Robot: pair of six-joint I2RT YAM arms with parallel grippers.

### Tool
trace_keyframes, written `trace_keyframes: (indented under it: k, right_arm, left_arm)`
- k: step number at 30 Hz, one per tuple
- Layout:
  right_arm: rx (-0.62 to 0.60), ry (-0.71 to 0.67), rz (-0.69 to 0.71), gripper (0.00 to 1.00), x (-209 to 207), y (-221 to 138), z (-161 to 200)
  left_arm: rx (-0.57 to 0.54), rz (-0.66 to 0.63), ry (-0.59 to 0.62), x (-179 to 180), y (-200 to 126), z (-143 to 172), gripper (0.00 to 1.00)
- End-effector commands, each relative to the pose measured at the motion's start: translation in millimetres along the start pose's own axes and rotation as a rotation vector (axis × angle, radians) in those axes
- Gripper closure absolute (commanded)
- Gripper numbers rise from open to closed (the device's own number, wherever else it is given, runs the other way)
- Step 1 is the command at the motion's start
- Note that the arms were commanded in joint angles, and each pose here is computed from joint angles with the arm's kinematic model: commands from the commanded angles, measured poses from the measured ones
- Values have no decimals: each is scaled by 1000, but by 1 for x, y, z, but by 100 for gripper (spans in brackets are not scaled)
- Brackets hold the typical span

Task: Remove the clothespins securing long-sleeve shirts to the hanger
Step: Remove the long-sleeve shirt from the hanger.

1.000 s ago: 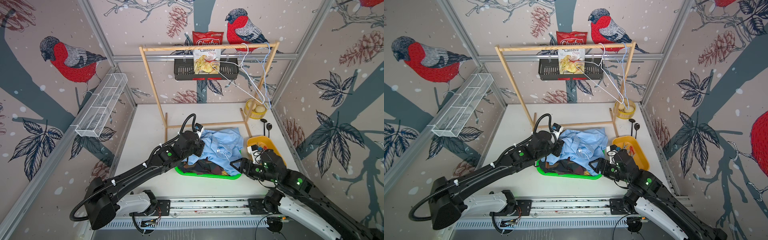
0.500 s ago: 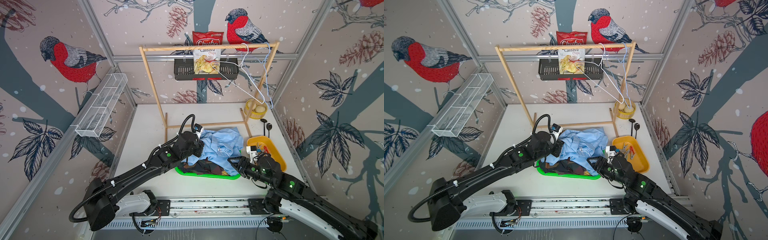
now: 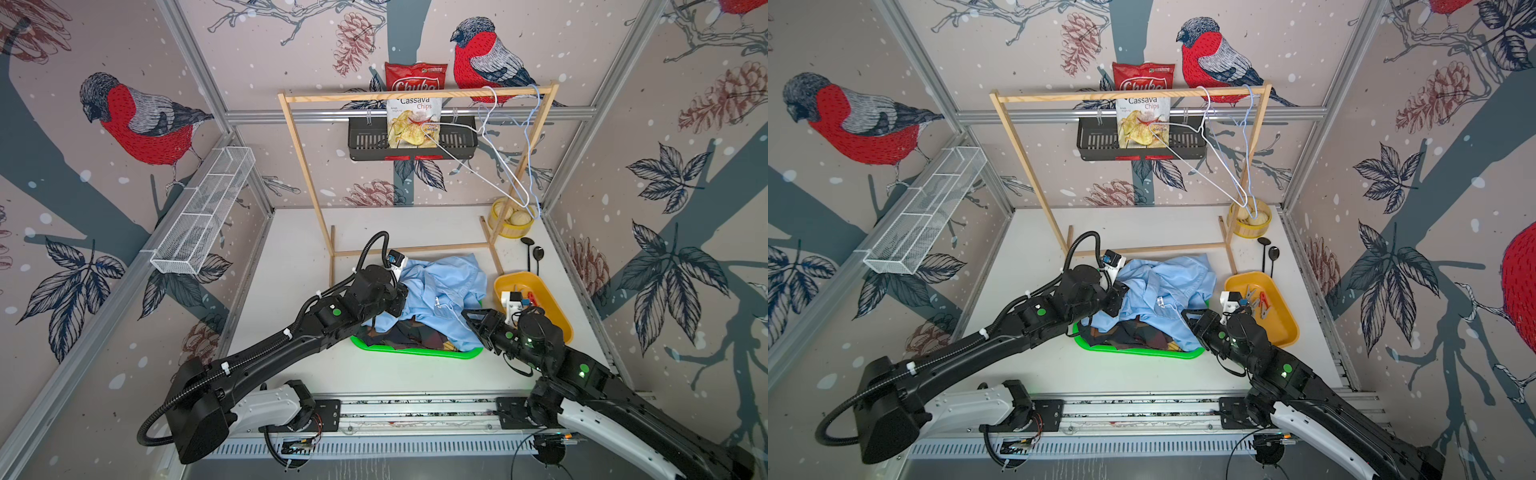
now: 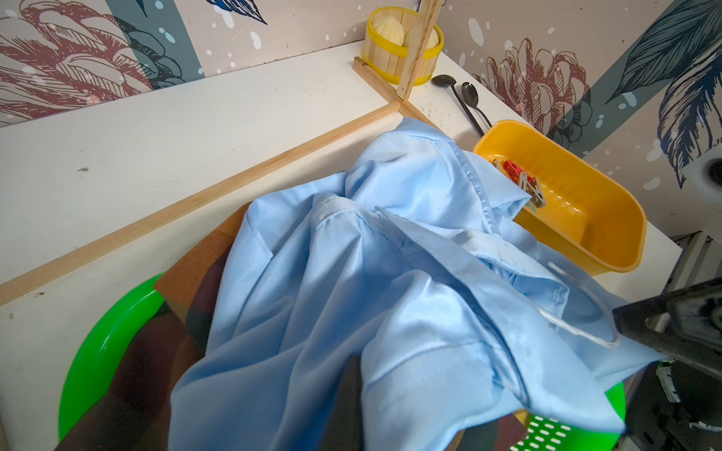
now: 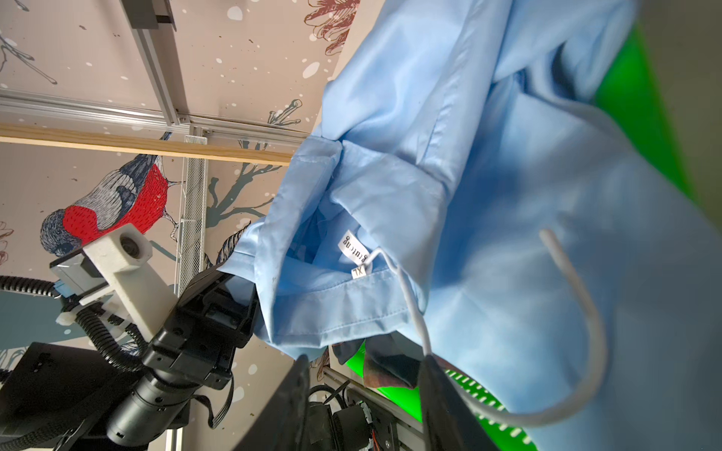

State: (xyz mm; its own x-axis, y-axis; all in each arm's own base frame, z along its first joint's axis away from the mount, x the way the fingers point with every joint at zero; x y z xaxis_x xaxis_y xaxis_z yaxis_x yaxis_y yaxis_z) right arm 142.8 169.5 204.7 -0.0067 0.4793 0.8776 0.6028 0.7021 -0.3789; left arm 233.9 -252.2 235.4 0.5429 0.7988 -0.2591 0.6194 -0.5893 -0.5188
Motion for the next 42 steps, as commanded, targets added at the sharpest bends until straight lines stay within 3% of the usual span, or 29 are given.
trace_keyframes:
  k: [1,16,29,42]
  right_arm:
    - [62,11,0,46,-2,4,9]
    - [103,32,10,43,-14,18,26]
    - [-129,165,-76,51,-28,6,0]
    - [-242,225,-91,66,-40,4,-13]
  left_arm:
    - [-35,7,-14,-2,2,-9,100]
    - [-38,6,-14,-2,2,-9,100]
    - [-33,22,-13,-3,1,-5,100]
    - [9,78,-12,-7,2,11,100]
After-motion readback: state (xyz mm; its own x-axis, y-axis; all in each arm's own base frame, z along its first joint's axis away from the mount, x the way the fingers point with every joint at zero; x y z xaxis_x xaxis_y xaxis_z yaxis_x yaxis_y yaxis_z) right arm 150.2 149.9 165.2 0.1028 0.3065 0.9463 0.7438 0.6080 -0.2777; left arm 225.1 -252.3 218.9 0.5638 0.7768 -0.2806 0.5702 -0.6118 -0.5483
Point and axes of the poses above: each gripper's point midway between its finger pads, its own y axis out along the fingers, its own x axis along the line the jaws close on, z = x × y, the point moved 4 cm from there along -y, back along the fingers, and after that the axes turned 6 degrees about -y, right-handed, at the moved point
